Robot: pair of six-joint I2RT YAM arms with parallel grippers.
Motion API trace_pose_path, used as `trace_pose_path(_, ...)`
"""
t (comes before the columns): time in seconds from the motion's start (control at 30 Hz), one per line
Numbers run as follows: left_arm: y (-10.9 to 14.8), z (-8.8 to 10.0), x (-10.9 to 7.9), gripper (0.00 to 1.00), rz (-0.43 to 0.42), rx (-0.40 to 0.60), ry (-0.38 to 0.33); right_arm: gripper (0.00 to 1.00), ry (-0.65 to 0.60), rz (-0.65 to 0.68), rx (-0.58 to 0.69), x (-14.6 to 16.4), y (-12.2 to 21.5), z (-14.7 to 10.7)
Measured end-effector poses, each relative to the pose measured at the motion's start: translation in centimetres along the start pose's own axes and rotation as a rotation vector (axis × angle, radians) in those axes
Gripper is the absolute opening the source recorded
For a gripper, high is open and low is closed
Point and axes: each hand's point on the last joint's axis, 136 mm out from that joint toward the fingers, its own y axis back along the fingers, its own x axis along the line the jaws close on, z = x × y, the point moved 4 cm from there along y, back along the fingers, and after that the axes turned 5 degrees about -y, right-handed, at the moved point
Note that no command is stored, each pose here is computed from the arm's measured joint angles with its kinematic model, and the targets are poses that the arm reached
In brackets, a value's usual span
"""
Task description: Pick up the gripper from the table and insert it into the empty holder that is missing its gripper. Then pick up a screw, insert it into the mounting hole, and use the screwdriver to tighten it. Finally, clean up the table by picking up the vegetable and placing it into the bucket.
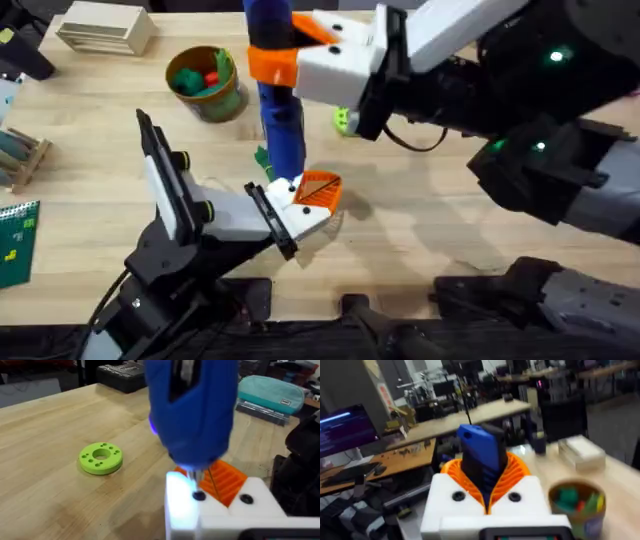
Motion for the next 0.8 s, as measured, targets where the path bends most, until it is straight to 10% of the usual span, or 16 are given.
trace_pose_path(0.2,0.0,0.0,0.0,0.004,0.003,-0.001,0.0,0.033,0.101,0.056,-0.191,1.0,1.2,4.4)
trace_pose_path(0.47,0.0,0.0,0.1,0.004,0.006,-0.001,0.0,0.033,0.034,-0.033,-0.082,-1.5,1.2,2.3)
trace_pose_path(0.8,0.0,0.0,0.1,0.004,0.007,0.0,0.0,0.033,0.273,-0.503,0.128,-11.7,6.5,-0.2)
